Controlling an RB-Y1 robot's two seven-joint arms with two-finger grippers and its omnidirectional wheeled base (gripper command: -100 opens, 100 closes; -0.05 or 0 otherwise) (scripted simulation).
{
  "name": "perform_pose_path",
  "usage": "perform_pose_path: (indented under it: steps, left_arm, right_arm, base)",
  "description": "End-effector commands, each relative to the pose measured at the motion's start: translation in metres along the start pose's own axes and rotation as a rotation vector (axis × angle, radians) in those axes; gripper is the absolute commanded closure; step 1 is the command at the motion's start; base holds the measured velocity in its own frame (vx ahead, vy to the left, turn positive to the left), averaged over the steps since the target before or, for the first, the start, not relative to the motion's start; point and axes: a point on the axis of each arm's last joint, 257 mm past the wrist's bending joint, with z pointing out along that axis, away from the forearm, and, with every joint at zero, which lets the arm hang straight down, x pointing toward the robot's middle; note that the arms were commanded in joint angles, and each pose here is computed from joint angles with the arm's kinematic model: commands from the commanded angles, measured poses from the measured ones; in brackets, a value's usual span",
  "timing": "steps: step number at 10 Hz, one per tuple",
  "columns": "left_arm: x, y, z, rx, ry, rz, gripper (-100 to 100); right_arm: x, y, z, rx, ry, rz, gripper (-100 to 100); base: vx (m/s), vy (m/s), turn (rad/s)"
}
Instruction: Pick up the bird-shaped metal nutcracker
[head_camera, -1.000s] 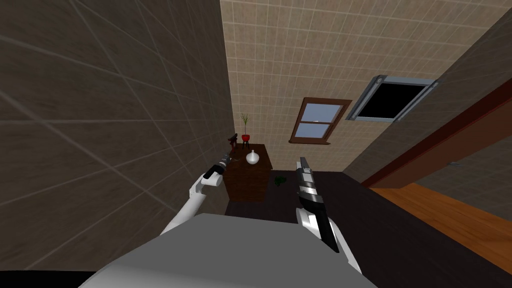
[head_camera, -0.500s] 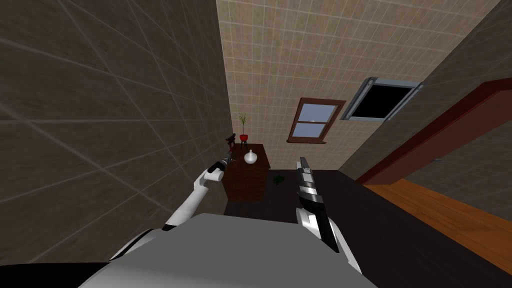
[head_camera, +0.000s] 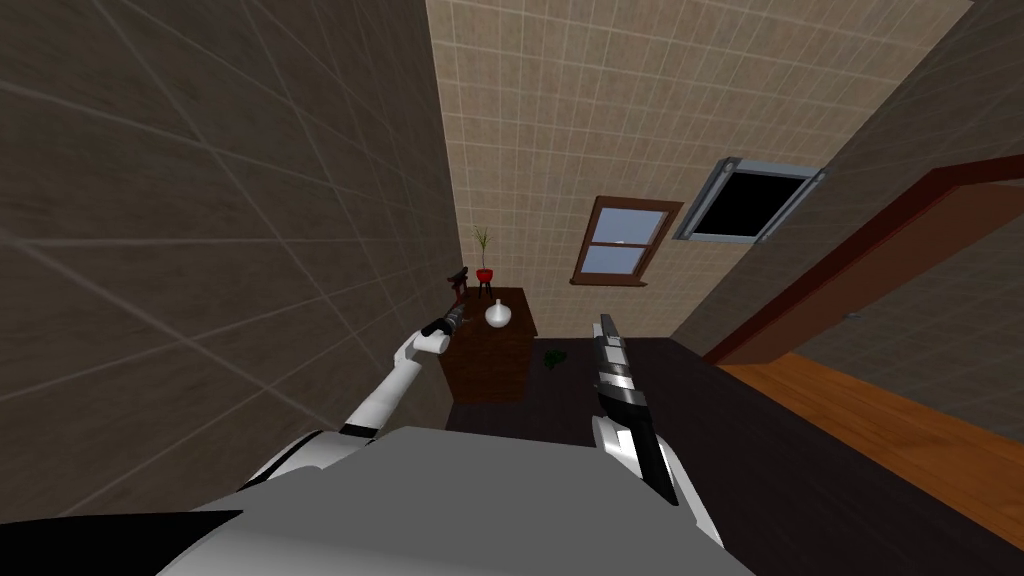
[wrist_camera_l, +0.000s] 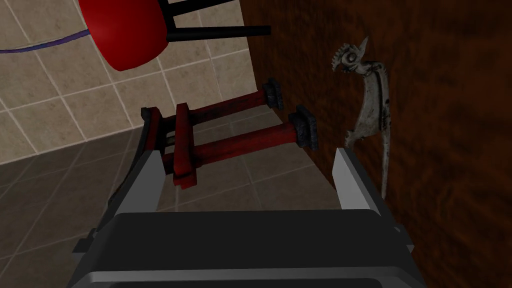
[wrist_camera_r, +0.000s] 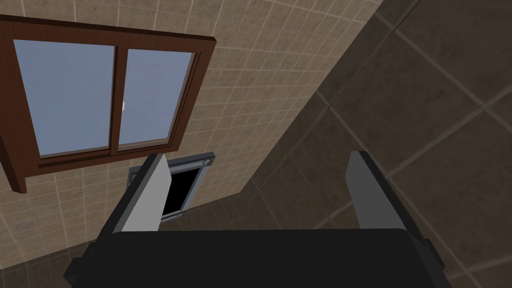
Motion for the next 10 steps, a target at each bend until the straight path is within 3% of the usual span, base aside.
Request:
perform_pose_path:
  steps: [1,5,7,10]
  left_arm:
    - [-0.007,0.012,0.008,-0.06,-0.005,0.003,-100]
    - [-0.024,0.018,0.026,-0.17,-0.02,0.026,-100]
    - [-0.028,0.033,0.028,-0.213,-0.027,0.021,-100]
    - [-0.049,0.034,0.038,-0.308,-0.053,0.036,-100]
  right_arm:
    - [0.0,0.0,0.0,0.0,0.0,0.0,0]
    - [0.0,0.0,0.0,0.0,0.0,0.0,0]
    - [0.0,0.0,0.0,0.0,0.0,0.0,0]
    - [0.0,0.0,0.0,0.0,0.0,0.0,0]
  base:
    - [-0.002,-0.026,-0.048]
    - [0.003,-0.025,-0.048]
    - [0.002,-0.015,-0.02]
    - [0.006,-0.026,-0.068]
